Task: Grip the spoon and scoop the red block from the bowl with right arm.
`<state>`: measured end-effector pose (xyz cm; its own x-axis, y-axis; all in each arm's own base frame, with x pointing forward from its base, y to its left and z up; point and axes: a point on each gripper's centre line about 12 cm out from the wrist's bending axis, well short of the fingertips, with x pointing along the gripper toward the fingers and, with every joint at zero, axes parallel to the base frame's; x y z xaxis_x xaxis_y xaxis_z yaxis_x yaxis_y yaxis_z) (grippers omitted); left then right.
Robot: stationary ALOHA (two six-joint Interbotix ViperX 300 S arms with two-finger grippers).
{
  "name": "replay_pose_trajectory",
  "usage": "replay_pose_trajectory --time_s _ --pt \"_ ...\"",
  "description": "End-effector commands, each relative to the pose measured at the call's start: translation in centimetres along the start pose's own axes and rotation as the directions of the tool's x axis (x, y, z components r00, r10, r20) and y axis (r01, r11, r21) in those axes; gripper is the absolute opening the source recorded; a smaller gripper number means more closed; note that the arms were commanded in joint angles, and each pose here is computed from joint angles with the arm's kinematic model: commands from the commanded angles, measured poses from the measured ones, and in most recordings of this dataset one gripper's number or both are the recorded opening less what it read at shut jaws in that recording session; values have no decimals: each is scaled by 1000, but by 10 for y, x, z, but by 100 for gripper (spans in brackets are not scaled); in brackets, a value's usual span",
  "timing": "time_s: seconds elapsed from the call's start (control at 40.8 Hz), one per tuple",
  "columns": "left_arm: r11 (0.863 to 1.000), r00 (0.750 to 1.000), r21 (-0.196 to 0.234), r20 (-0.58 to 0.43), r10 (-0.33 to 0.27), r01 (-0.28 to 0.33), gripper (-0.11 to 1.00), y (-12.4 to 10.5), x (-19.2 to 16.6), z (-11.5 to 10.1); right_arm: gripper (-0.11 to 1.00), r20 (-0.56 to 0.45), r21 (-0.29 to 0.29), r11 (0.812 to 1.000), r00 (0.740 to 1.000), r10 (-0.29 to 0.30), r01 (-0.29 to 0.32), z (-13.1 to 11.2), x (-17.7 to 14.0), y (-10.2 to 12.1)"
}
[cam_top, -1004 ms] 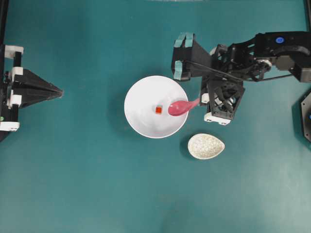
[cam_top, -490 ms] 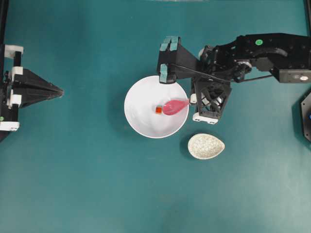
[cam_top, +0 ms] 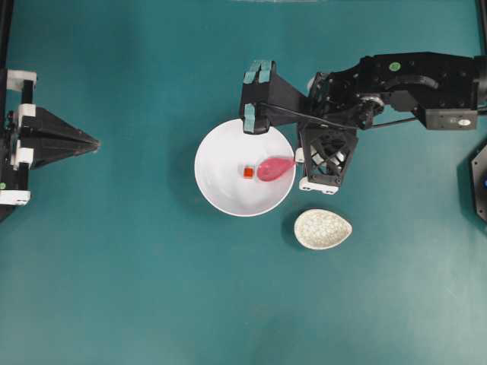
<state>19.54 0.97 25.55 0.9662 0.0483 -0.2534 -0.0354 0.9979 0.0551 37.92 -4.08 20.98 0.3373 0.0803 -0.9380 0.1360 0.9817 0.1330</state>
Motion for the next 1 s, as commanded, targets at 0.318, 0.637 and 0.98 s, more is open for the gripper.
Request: replay_pose_trajectory --time_s 0.318,0.637,0.98 --pt "1000 999 3 34 3 -3 0 1 0 12 24 39 -51 999 999 7 -5 21 -1 8" --pt "1000 1000 3 24 3 -3 0 1 1 11 24 77 -64 998 997 5 0 36 2 8" --pt "1000 1000 4 12 2 -2 0 1 1 9 24 115 -53 999 993 3 3 41 2 7"
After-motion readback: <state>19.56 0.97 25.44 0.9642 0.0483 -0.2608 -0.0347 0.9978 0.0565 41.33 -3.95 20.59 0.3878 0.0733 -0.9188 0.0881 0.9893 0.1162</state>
